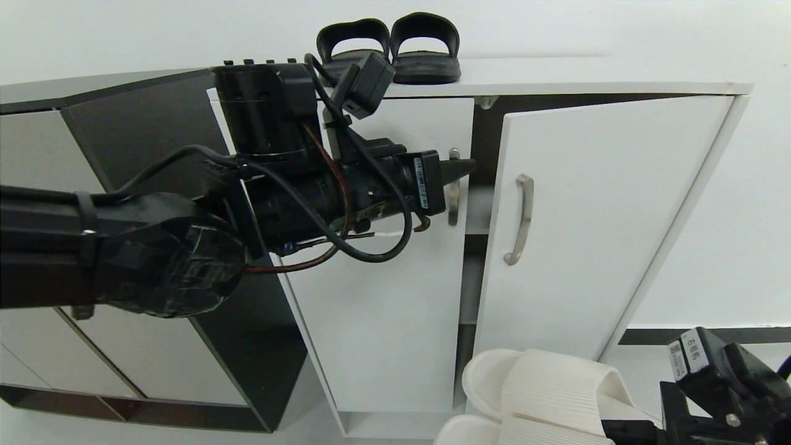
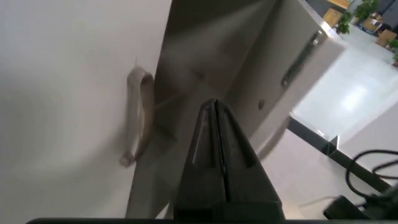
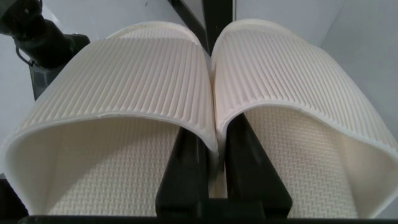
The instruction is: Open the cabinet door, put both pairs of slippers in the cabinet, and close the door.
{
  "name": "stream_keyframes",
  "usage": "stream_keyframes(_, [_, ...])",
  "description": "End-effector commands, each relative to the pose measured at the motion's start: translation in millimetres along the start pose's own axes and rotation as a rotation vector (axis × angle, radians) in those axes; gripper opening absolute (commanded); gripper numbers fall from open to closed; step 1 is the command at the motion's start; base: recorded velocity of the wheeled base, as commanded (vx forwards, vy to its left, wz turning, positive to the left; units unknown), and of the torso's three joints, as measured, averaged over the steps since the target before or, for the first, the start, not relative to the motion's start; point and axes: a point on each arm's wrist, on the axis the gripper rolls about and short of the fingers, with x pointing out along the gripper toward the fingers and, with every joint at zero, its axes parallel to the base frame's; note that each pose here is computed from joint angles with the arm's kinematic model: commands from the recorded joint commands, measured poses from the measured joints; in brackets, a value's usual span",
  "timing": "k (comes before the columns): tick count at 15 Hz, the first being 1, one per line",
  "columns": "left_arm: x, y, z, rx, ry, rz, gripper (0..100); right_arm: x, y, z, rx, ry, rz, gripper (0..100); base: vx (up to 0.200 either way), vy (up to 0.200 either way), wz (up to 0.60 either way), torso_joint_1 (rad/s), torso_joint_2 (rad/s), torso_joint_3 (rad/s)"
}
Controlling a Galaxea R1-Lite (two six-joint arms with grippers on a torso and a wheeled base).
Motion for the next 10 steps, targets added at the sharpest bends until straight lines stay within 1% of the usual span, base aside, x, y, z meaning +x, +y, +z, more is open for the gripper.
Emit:
stream_keyframes(1, [18.3, 8.8, -7.6, -0.004, 0.012, 0.003, 0, 0.3, 0.1, -0.6, -0.005, 0.003, 0.001, 0, 0.0, 0.0, 0.0, 0.0, 0.0, 0.0])
stream_keyframes(2, [21.0, 7.5, -8.6, -0.009, 0.013, -0.003, 0, 0.9, -0.1, -1.8, -0.006, 0.009, 0.0, 0, 0.0, 0.0, 0.0, 0.0, 0.0, 0.0])
stream_keyframes(5, [32.3, -1.9, -15.2, -0.013, 0.026, -0.036, 0, 3.2, -0.6, -4.5, -0.004, 0.025, 0.0, 0, 0.0, 0.0, 0.0, 0.0, 0.0, 0.0])
stream_keyframes(7, [37.5, -1.9, -16.1, -0.017, 0.032, -0.04, 0, 4.1, -0.7, -5.2, -0.002, 0.031, 0.0, 0, 0.0, 0.0, 0.0, 0.0, 0.0, 0.0])
stream_keyframes(8, [38.4, -1.3, -17.7, -0.022, 0.049, -0.034, 0, 4.4, -0.8, -6.0, -0.001, 0.039, 0.0, 0, 0.0, 0.0, 0.0, 0.0, 0.0, 0.0])
stream_keyframes(9, [37.8, -1.7, -16.6, -0.024, 0.055, -0.033, 0, 4.7, -0.6, -7.7, 0.002, 0.055, 0.002, 0, 0.0, 0.0, 0.0, 0.0, 0.0, 0.0])
stream_keyframes(10, [37.4, -1.9, -16.2, -0.024, 0.055, -0.033, 0, 4.8, -0.3, -7.7, 0.003, 0.062, 0.003, 0, -0.2, 0.0, 0.0, -0.002, 0.0, 0.002])
